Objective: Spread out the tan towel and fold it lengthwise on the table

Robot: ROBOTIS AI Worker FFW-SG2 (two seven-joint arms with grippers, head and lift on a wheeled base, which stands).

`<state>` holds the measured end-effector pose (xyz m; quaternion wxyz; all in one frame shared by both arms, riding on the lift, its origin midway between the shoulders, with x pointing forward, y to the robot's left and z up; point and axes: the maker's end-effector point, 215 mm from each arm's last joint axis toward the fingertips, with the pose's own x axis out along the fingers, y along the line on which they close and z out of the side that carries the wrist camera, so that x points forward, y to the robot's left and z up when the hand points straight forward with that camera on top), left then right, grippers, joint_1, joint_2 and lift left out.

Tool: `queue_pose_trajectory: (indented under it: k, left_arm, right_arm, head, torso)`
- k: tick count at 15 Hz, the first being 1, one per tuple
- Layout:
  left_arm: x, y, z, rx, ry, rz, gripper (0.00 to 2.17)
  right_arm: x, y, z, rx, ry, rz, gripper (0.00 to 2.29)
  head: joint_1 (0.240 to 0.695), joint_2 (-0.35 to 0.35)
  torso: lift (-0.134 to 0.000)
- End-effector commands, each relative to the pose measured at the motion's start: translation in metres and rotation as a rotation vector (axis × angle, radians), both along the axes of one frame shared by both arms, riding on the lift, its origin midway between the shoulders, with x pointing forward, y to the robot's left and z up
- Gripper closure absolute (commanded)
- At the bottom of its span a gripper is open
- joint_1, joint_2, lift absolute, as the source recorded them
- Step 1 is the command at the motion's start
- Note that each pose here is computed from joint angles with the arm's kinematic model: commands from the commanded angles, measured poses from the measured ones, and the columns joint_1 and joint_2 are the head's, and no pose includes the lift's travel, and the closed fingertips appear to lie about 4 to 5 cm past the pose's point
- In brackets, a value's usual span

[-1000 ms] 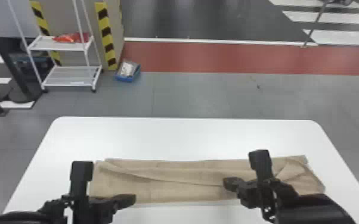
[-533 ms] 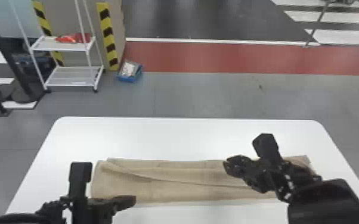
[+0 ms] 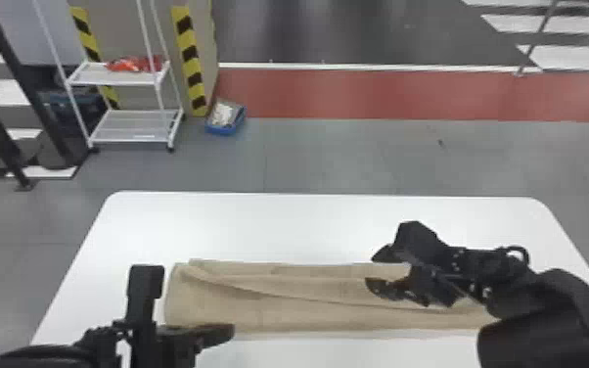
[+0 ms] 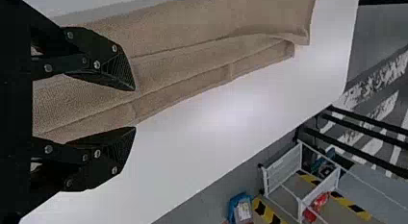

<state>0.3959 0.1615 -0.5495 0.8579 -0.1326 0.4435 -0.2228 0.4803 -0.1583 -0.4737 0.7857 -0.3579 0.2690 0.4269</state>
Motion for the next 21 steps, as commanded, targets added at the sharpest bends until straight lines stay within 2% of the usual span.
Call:
queue_pose_trajectory:
  k: [1, 4, 6, 7, 8, 9, 14, 16, 21]
  left_arm:
    - [0.0, -0.001, 0.002, 0.0, 0.0, -0.002, 1.3]
    - [0.0, -0.001, 0.002, 0.0, 0.0, -0.002, 1.3]
    - [0.0, -0.001, 0.003, -0.003, -0.002, -0.003, 1.3]
    - [0.0, -0.001, 0.002, -0.001, 0.001, -0.003, 1.3]
    - [0.0, -0.001, 0.002, -0.002, -0.002, -0.002, 1.3]
    - [0.0, -0.001, 0.002, 0.0, -0.002, -0.004, 1.3]
    - [0.0, -0.004, 0.002, -0.002, 0.0, -0.006, 1.31]
    - [0.002, -0.003, 0.003, 0.003, -0.003, -0.004, 1.3]
    - [0.004, -0.002, 0.004, 0.001, -0.005, -0.003, 1.31]
  right_arm:
    - [-0.012, 0.015, -0.023, -0.077, 0.008, 0.112, 0.71]
    - [-0.025, 0.02, -0.057, -0.15, 0.052, 0.173, 0.76]
    - [-0.023, 0.015, -0.069, -0.179, 0.065, 0.172, 0.76]
    - [-0.018, 0.013, -0.071, -0.186, 0.067, 0.166, 0.78]
    - [-0.015, 0.01, -0.073, -0.194, 0.073, 0.156, 1.0]
    - [-0.011, 0.007, -0.073, -0.197, 0.071, 0.145, 1.02]
    - [-0.009, 0.005, -0.085, -0.208, 0.112, 0.115, 1.01]
    - [-0.01, 0.005, -0.085, -0.208, 0.118, 0.104, 0.89]
    - [-0.004, 0.001, -0.088, -0.21, 0.132, 0.078, 0.89]
  head:
    - [0.695, -0.001]
    - [0.695, 0.022]
    - [0.695, 0.027]
    - [0.695, 0.027]
    - [0.695, 0.026]
    - [0.695, 0.022]
    - [0.695, 0.006]
    - [0.695, 0.005]
    - [0.695, 0.005]
  torso:
    - [0.0]
    - [0.0]
    - [0.0]
    - [0.0]
    - [0.0]
    - [0.0]
    - [0.0]
    - [0.0]
    - [0.0]
